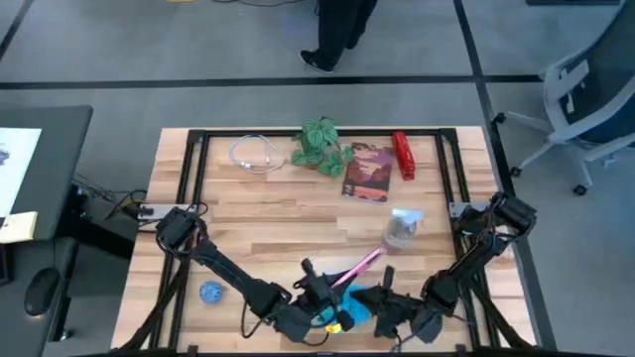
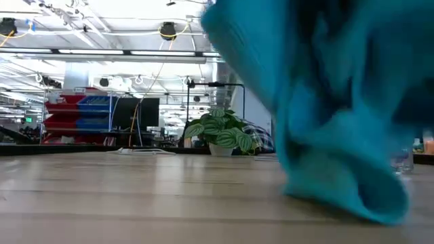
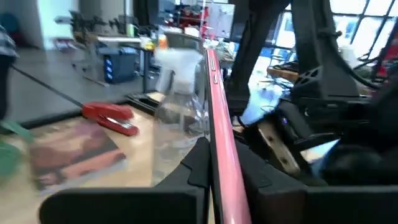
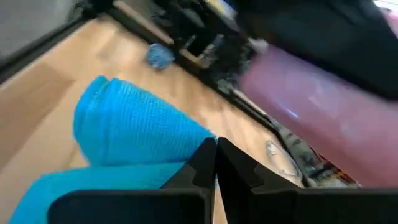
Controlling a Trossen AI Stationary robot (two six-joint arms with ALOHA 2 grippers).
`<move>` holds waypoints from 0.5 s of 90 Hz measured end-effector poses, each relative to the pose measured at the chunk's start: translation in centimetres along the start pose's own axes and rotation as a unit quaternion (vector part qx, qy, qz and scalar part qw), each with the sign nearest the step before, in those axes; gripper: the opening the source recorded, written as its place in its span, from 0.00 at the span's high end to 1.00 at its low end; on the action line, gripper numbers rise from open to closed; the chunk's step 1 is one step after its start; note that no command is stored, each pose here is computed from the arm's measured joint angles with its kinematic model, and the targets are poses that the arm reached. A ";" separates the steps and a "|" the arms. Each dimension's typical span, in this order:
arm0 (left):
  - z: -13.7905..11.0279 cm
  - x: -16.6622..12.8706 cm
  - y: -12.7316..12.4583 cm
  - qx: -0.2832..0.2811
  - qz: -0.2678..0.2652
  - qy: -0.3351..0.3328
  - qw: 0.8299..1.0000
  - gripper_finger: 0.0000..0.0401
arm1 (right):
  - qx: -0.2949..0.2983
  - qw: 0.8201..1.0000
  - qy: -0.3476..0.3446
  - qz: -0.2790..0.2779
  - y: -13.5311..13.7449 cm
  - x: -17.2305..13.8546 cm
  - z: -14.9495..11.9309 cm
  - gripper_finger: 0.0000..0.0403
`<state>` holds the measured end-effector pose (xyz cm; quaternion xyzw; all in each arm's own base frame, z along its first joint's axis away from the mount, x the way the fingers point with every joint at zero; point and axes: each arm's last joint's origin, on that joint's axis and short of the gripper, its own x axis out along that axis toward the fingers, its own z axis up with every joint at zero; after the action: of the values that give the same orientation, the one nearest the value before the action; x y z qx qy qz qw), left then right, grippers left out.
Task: Apply microfiber cloth
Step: Wipe the back and front of the pink cellphone with the blue microfiber cloth
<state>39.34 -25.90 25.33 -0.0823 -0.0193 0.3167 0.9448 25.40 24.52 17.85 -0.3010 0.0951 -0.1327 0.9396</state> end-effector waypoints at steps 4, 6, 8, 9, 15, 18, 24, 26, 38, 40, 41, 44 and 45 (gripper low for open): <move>0.9 -0.6 0.1 0.010 0.010 -0.004 1.000 0.97 | 0.006 1.000 -0.002 -0.017 -0.7 0.7 0.3 1.00; 1.2 -0.9 0.1 0.014 0.014 -0.006 1.000 0.97 | 0.007 1.000 -0.003 -0.024 -1.0 1.0 0.5 1.00; 1.6 -1.1 0.2 0.017 0.016 -0.006 1.000 0.97 | 0.008 1.000 -0.003 -0.030 -1.3 1.3 0.5 1.00; 1.8 -1.2 0.2 0.018 0.016 -0.007 1.000 0.97 | 0.008 0.999 -0.003 -0.032 -1.4 1.4 0.5 1.00; 2.6 -1.9 0.3 0.027 0.022 -0.008 0.999 0.97 | 0.006 0.999 0.002 -0.038 -1.6 1.8 0.4 1.00; 2.9 -2.1 0.3 0.031 0.022 -0.008 0.999 0.97 | 0.003 0.999 0.005 -0.032 -1.4 1.7 0.1 1.00; 2.9 -2.3 0.3 0.038 0.019 -0.006 0.999 0.97 | -0.004 1.000 0.018 0.005 -0.6 1.1 -0.8 1.00; 2.8 -2.4 0.3 0.040 0.018 -0.005 0.999 0.97 | -0.002 0.999 0.025 0.022 -0.2 0.8 -1.3 1.00; 2.0 -2.4 0.4 0.035 0.018 0.005 0.999 0.97 | 0.058 0.985 0.102 0.129 1.2 -0.6 -4.0 1.00; 1.7 -2.4 0.5 0.032 0.018 0.009 0.999 0.97 | 0.071 0.980 0.116 0.144 1.3 -0.8 -4.3 1.00; 1.6 -2.4 0.6 0.031 0.018 0.011 0.999 0.97 | 0.076 0.978 0.122 0.150 1.3 -0.8 -4.4 0.99; 1.3 -2.3 0.7 0.024 0.021 0.015 0.999 0.97 | 0.085 0.973 0.136 0.165 1.4 -0.9 -4.7 0.98; 1.2 -2.3 0.8 0.022 0.022 0.017 0.999 0.97 | 0.087 0.972 0.139 0.170 1.4 -0.9 -4.7 0.98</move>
<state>36.97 -26.47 26.43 -0.0670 0.0053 0.3360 0.9395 23.56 23.35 13.31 -0.1765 0.2630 -0.0196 0.9483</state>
